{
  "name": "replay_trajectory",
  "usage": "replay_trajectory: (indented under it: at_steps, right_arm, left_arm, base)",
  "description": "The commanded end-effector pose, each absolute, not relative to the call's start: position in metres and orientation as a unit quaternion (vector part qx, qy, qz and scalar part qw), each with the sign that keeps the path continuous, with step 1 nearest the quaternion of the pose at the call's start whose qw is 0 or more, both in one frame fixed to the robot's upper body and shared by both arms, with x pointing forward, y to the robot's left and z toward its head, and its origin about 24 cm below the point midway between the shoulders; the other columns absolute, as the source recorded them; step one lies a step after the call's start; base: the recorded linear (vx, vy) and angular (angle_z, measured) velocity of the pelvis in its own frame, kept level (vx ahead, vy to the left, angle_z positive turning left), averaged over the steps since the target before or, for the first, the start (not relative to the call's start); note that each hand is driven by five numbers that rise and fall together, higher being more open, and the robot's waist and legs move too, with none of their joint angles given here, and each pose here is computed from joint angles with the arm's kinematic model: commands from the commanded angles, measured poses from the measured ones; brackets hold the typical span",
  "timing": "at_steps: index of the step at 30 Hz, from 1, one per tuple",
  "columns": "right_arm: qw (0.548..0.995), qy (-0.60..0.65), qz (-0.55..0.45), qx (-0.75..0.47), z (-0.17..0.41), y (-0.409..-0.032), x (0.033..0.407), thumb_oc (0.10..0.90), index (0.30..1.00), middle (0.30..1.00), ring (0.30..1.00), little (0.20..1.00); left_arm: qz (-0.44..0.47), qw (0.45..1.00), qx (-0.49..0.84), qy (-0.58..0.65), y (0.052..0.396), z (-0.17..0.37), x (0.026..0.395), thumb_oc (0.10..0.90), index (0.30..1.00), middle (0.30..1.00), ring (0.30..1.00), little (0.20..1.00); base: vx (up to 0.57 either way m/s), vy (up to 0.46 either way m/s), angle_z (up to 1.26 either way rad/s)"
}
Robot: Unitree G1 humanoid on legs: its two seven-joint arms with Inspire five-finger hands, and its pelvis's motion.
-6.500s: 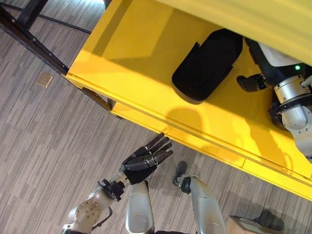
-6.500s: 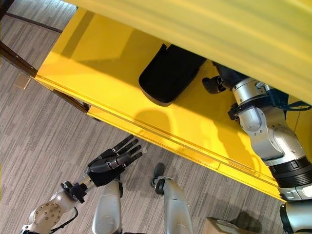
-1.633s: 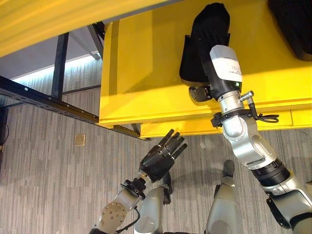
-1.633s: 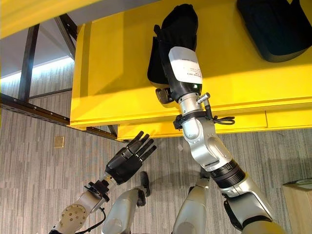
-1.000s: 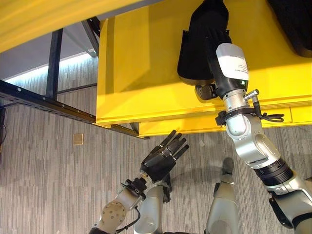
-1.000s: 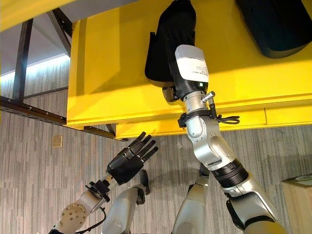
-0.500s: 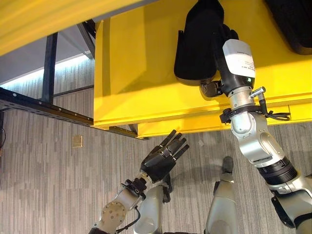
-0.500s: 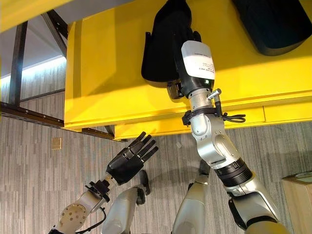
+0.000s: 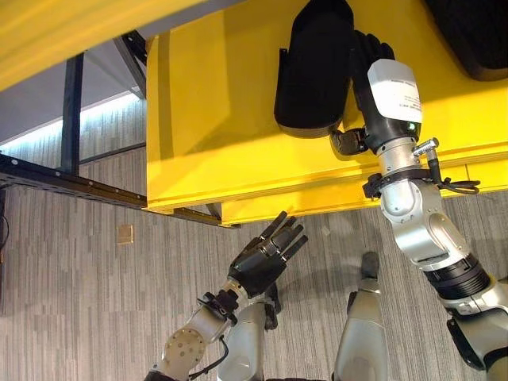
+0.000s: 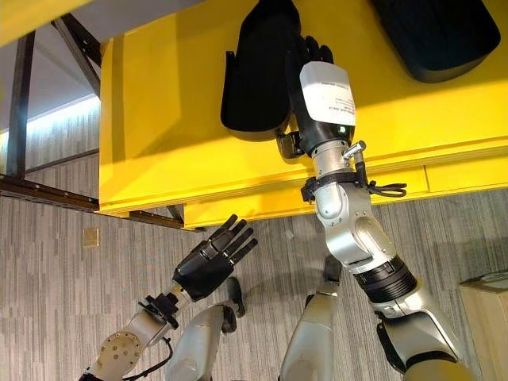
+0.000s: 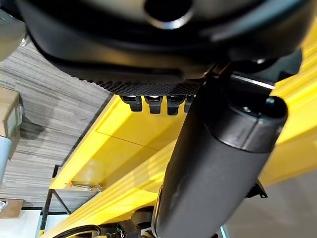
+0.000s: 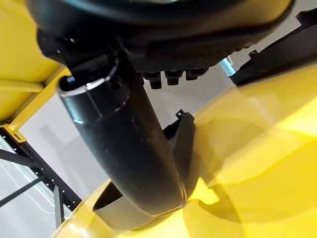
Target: Move parts from the plastic box to the shelf.
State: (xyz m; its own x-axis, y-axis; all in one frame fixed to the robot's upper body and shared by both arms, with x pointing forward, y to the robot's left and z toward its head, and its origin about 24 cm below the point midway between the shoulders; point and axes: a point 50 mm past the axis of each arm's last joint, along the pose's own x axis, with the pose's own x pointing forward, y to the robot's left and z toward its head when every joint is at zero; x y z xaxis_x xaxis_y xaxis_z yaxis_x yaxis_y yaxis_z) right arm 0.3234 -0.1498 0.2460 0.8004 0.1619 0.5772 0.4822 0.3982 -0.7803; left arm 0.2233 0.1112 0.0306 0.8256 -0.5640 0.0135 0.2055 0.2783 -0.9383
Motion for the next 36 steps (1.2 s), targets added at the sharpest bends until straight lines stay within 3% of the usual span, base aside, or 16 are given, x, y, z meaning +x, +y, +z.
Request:
replay_trajectory:
  at_steps: [1,11,36]
  right_arm:
    - [0.705,-0.483,-0.142,-0.499,0.328,-0.122,0.286,0.900,1.000,1.000,1.000,1.000]
    - [0.691,-0.495,-0.124,-0.512,0.329,-0.114,0.282,0.900,1.000,1.000,1.000,1.000]
    - [0.711,-0.515,-0.087,-0.470,0.326,-0.098,0.275,0.900,1.000,1.000,1.000,1.000]
  left_arm:
    - [-0.334,0.751,-0.563,0.082,0.104,0.073,0.216,0.900,1.000,1.000,1.000,1.000]
    - [-0.336,0.748,-0.568,0.077,0.104,0.074,0.215,0.900,1.000,1.000,1.000,1.000]
    - [-0.338,0.749,-0.568,0.056,0.109,0.083,0.216,0.900,1.000,1.000,1.000,1.000]
  base:
    - [0.00,0.000,0.00]
    - [0.00,0.012,-0.01]
    - [-0.01,0.011,0.02]
